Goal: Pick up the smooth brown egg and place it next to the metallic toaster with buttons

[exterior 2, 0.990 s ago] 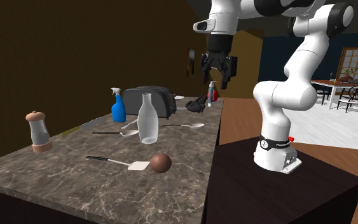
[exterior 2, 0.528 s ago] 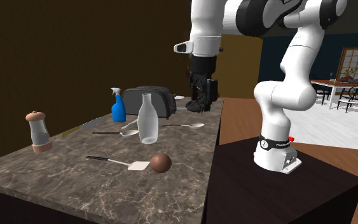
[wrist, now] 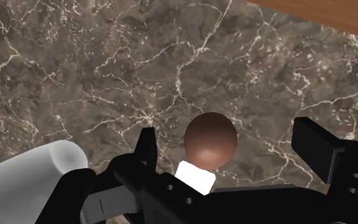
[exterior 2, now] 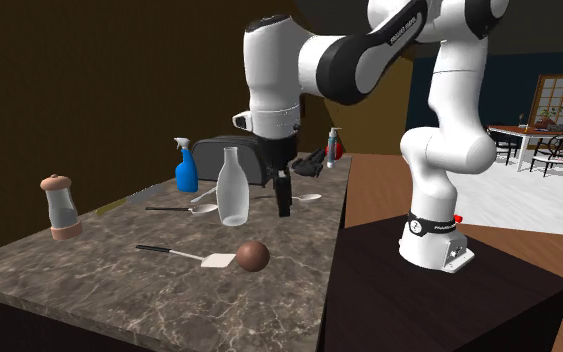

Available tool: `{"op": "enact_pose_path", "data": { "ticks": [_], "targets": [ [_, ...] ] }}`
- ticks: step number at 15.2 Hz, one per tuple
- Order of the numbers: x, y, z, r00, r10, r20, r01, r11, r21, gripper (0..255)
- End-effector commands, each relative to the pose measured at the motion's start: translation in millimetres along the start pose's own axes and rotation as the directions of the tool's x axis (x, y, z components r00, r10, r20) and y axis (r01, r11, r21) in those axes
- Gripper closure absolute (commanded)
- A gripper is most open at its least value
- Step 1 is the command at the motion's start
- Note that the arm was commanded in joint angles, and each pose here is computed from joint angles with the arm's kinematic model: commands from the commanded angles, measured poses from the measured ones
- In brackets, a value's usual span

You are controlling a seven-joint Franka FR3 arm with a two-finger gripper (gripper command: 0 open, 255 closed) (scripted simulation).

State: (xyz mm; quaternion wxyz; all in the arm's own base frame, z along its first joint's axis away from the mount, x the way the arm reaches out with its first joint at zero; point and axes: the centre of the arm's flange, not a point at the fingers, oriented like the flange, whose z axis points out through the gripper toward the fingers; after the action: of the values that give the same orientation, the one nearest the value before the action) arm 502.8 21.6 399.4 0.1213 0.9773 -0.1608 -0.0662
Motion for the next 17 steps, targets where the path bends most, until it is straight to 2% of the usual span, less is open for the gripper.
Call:
{"op": "enact_pose_path", "data": {
  "ticks": [1,5,10,17],
  "targets": [
    [24,-7,20,0.998,0.065,0.024,-0.065,0.998,-0.016,0],
    [69,-15,57,0.980,0.188,0.069,-0.184,0.981,-0.052,0],
    [124,-16,108,0.934,0.338,0.118,-0.327,0.939,-0.105,0],
    [119,-14,140,0.934,0.338,0.118,-0.327,0.939,-0.105,0]
  ]
}}
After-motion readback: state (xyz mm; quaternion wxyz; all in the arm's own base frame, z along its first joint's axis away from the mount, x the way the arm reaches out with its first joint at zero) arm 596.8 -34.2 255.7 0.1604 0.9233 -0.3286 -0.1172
